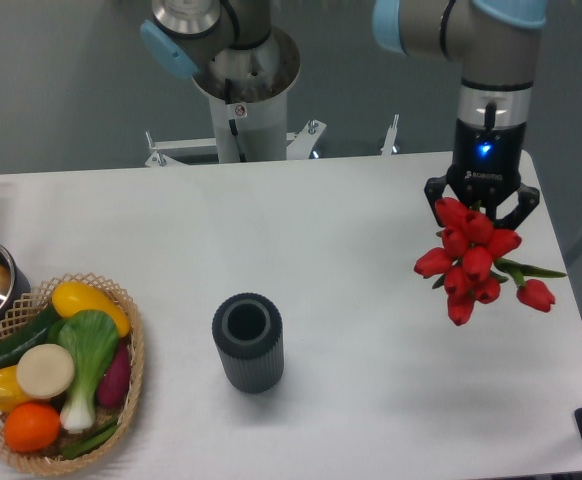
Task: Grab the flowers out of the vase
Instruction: 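Carry the held tulips away from the vase and hold them up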
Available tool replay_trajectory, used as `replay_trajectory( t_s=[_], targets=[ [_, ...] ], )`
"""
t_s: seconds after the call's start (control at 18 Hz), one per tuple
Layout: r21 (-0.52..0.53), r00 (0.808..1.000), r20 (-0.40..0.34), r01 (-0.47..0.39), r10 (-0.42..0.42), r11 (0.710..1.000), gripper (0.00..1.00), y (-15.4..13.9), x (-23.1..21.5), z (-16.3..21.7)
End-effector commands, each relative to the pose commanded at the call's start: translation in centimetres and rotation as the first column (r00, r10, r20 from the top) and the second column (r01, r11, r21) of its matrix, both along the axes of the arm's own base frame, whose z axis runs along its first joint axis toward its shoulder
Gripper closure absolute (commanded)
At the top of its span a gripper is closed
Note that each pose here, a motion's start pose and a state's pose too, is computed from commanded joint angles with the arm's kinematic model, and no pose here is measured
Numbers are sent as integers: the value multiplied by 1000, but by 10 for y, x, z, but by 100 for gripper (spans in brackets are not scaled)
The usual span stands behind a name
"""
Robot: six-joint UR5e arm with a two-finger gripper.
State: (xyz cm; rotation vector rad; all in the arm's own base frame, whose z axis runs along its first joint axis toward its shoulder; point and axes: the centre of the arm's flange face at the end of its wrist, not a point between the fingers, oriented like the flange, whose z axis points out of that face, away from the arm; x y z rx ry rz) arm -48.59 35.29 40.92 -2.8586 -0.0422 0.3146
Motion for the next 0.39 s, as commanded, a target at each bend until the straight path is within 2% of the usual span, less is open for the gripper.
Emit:
replay_trajectory(
  t_s=[0.39],
  targets=[
    [-150,999,50,12,-4,989,96,6,-1,13]
  ],
)
